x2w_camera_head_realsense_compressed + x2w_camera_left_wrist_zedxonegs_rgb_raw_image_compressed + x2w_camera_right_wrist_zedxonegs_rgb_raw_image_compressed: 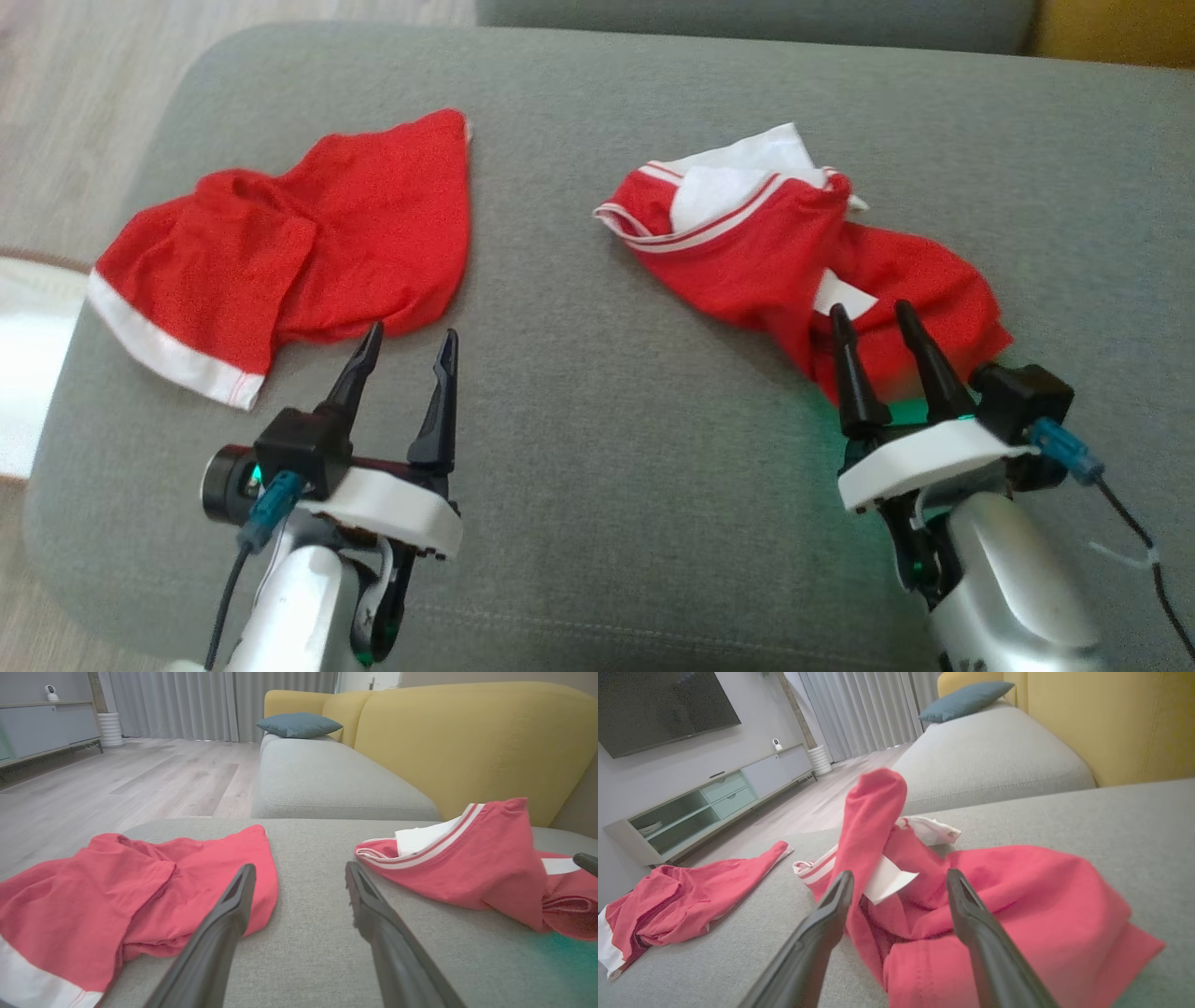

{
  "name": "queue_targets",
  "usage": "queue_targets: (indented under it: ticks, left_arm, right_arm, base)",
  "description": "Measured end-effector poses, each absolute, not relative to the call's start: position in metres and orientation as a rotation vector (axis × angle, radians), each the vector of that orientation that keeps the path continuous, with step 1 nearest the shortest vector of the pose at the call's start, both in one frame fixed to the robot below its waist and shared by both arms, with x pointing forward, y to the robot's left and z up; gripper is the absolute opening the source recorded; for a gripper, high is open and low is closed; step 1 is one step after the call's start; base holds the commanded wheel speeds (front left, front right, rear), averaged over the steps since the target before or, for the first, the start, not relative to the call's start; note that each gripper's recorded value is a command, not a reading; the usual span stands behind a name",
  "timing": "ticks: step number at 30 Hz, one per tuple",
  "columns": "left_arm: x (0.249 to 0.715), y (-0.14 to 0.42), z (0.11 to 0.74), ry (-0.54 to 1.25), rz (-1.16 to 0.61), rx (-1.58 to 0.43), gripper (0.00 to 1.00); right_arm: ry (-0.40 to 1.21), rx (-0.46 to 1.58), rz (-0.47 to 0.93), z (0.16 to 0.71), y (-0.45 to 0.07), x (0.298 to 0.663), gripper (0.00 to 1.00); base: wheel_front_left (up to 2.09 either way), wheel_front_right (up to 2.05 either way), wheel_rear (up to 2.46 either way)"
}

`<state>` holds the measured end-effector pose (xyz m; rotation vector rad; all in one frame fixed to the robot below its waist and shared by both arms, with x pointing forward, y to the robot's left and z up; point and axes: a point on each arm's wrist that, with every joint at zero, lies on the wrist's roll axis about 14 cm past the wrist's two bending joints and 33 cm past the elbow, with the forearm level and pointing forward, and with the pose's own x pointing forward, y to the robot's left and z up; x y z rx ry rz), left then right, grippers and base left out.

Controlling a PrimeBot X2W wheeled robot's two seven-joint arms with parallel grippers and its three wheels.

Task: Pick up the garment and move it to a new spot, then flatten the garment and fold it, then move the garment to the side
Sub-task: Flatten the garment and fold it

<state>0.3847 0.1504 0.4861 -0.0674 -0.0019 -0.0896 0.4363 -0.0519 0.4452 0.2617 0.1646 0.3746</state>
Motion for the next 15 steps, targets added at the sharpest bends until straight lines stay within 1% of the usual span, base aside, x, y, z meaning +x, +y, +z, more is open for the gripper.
queue_targets:
  ticks: [5, 10, 11, 12, 13, 15]
  left_arm:
    - [0.382, 0.161, 0.479, 0.02, -0.057, -0.063, 1.0]
    - [0.381, 0.164, 0.476, 0.029, -0.049, -0.062, 1.0]
    - [0.381, 0.164, 0.476, 0.03, -0.05, -0.062, 1.0]
    - [0.381, 0.163, 0.476, 0.03, -0.05, -0.062, 1.0]
    - [0.382, 0.163, 0.475, 0.031, -0.052, -0.062, 1.0]
    - [0.382, 0.161, 0.475, 0.033, -0.056, -0.063, 1.0]
  right_arm:
    - [0.211, 0.297, 0.379, 0.432, -0.043, 0.446, 1.0]
    - [0.24, 0.31, 0.386, 0.425, -0.037, 0.447, 1.0]
    - [0.247, 0.318, 0.382, 0.423, -0.038, 0.447, 0.76]
    - [0.25, 0.322, 0.379, 0.422, -0.038, 0.447, 0.14]
    - [0.25, 0.323, 0.377, 0.422, -0.039, 0.447, 0.0]
    - [0.237, 0.316, 0.377, 0.425, -0.04, 0.449, 0.0]
  base:
    - [0.0, 0.0, 0.0]
    - [0.0, 0.0, 0.0]
    - [0.0, 0.0, 0.0]
    - [0.0, 0.0, 0.0]
    - [0.0, 0.0, 0.0]
    - [0.0, 0.0, 0.0]
